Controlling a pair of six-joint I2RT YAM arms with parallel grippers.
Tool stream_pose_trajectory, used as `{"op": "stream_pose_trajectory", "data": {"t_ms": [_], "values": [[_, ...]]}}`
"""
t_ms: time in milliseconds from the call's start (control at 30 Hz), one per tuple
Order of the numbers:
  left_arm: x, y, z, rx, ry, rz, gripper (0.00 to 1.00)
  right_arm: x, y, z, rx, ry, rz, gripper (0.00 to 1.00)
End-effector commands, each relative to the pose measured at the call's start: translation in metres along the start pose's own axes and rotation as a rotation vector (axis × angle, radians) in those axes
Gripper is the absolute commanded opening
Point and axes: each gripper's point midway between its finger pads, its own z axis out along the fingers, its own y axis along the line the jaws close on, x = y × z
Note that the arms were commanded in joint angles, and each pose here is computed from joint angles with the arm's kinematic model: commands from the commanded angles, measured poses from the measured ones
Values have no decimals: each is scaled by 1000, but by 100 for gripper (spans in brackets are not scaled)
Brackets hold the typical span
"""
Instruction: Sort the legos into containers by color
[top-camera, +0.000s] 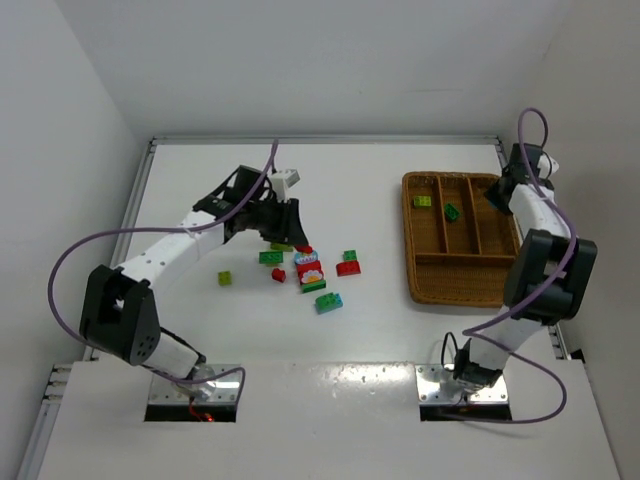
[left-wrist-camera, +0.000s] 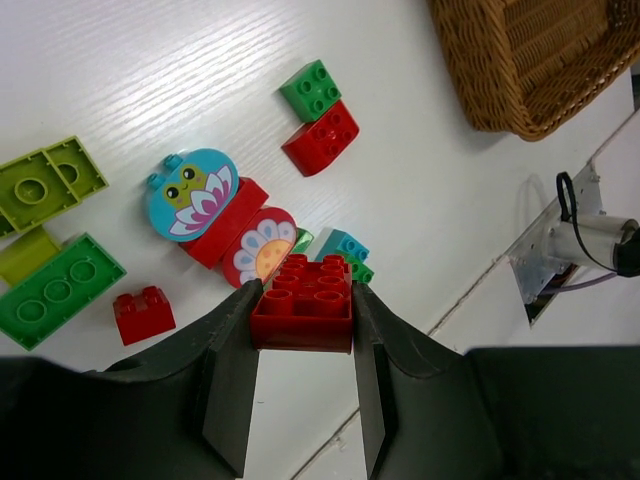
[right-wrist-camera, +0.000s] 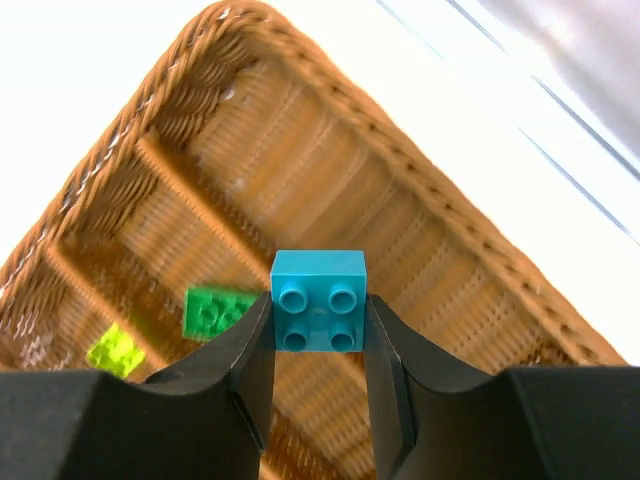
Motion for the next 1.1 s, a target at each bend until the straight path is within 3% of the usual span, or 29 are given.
{"op": "stream_pose_trajectory", "data": {"t_ms": [0, 33, 133, 200, 300, 467, 600, 767, 867, 900, 967, 1067], "values": [[-12, -3, 1, -14, -13, -1, 0, -29, 0, 18, 54, -58, 33, 35], [-16, -5, 0, -11, -22, 4, 0, -28, 0, 22, 59, -49, 30, 48], [-22, -11, 4, -20, -19, 19, 0, -32, 4, 27, 69, -32, 26, 68], [-26, -14, 9, -21, -15, 18, 0, -37, 6, 26, 63, -43, 29, 74], [-32, -29, 24, -15, -5, 57, 0, -47, 18, 1, 20, -71, 14, 74], [-50, -73, 60, 45, 19, 99, 0, -31, 20, -52, -105, -82, 32, 64], [-56, -119, 109, 126, 53, 132, 0, 3, 6, -89, -171, -87, 61, 65], [-63, -186, 161, 259, 50, 159, 0, 4, -5, -129, -194, -149, 102, 71], [-43, -199, 198, 276, 98, 160, 0, -5, -22, -146, -141, -195, 129, 71], [-55, -205, 202, 280, 64, 155, 0, -13, -20, -152, -135, -218, 128, 71], [-36, -216, 223, 308, 97, 159, 0, -17, -18, -164, -161, -233, 142, 71], [-40, -232, 234, 359, 63, 162, 1, -17, -12, -171, -187, -232, 150, 71]]}}
